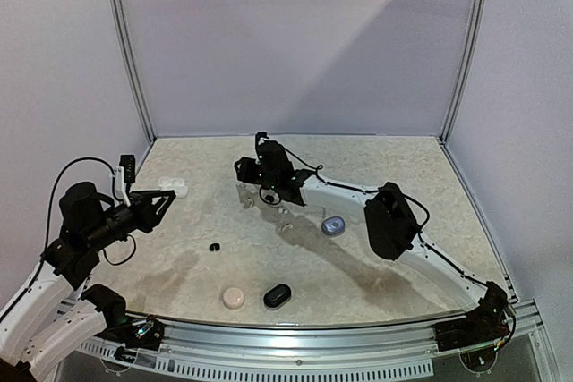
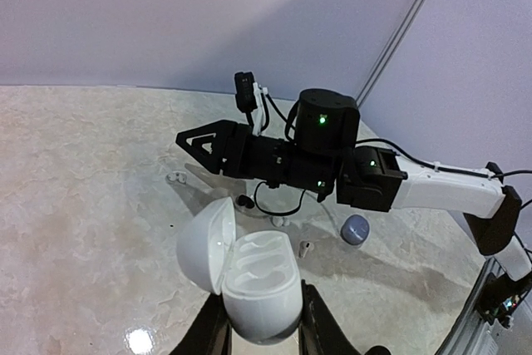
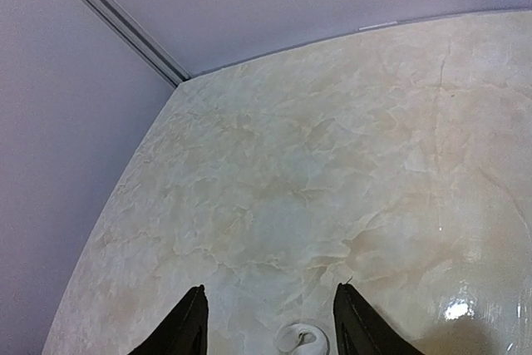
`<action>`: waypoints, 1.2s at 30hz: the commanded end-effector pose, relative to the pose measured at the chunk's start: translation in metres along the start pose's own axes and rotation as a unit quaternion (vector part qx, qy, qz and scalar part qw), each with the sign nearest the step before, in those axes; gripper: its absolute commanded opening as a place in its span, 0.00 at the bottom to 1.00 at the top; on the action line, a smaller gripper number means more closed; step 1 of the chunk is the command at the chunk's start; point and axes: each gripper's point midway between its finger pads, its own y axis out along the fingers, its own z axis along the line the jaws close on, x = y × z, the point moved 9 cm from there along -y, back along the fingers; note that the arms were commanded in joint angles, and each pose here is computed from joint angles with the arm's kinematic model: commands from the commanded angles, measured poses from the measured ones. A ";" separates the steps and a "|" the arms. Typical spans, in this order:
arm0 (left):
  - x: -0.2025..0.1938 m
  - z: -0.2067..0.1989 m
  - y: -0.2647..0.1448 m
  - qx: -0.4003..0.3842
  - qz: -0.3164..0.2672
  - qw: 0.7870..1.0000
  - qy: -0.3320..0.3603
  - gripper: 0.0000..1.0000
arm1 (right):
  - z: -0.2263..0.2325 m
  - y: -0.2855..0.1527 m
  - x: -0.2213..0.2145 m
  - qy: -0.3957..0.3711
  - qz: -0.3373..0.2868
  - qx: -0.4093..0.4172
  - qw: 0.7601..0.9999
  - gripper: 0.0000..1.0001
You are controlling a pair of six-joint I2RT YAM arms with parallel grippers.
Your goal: Insert the wireless bluetooth earbuds into the charging case
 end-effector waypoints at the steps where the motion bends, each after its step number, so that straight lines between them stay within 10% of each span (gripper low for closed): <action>1: -0.001 0.004 0.000 0.008 -0.015 1.000 0.001 0.00 | -0.015 0.009 -0.021 0.047 0.015 -0.011 0.999 0.51; 36: -0.001 0.005 0.000 0.007 -0.025 1.000 -0.001 0.00 | -0.002 0.004 -0.085 0.006 0.145 0.015 0.989 0.19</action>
